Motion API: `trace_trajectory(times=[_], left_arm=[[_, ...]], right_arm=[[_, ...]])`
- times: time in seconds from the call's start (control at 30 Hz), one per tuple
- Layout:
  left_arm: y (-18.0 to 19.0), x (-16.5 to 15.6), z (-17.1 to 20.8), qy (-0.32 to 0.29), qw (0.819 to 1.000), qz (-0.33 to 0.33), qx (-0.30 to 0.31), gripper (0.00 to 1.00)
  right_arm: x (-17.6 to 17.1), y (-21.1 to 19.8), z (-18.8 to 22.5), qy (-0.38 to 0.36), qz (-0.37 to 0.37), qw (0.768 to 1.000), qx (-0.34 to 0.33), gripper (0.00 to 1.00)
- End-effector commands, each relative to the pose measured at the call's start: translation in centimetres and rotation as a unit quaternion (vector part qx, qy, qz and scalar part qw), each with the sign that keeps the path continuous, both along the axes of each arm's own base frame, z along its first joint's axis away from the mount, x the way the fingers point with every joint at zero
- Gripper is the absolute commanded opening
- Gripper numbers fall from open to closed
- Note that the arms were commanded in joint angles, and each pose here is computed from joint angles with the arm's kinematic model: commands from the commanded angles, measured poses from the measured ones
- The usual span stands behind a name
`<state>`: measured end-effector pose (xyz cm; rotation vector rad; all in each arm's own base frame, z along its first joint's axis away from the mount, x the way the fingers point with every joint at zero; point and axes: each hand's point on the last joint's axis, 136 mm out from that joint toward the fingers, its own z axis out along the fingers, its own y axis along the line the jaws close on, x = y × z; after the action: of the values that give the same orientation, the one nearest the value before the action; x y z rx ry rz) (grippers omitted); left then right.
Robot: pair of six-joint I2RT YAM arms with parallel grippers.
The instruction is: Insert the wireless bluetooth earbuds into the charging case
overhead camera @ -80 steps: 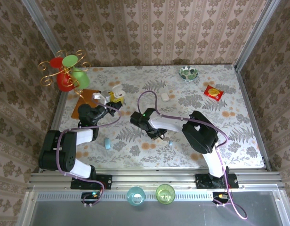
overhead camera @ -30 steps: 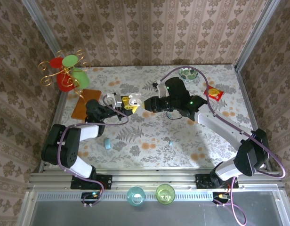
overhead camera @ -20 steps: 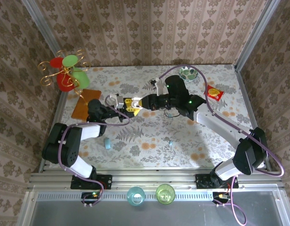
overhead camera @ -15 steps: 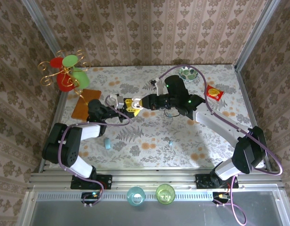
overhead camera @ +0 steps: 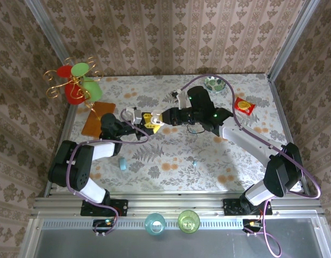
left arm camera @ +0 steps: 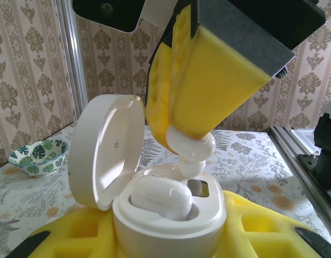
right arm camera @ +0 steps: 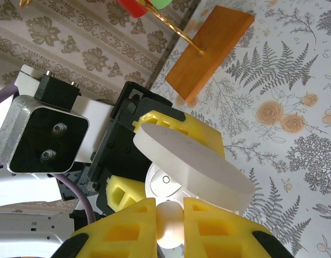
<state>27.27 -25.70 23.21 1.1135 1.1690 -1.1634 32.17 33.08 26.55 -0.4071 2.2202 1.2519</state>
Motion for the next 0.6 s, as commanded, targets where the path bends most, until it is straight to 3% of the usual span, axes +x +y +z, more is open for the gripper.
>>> trace_trajectory(times=[0.0,0.43,0.57], left_arm=[[-0.1,-0.6,2.3,-0.031,0.999,-0.017,-0.012,0.27],[-0.2,-0.2,2.6,-0.032,0.999,-0.013,-0.015,0.27],[-0.2,-0.1,2.8,-0.033,0.999,-0.012,-0.016,0.27]], right_arm=[[0.9,-0.5,-0.5,-0.014,-0.011,1.000,-0.019,0.17],[1.0,-0.9,-1.5,-0.005,-0.014,0.999,-0.030,0.17],[1.2,-0.9,-1.5,-0.005,-0.016,0.999,-0.032,0.26]])
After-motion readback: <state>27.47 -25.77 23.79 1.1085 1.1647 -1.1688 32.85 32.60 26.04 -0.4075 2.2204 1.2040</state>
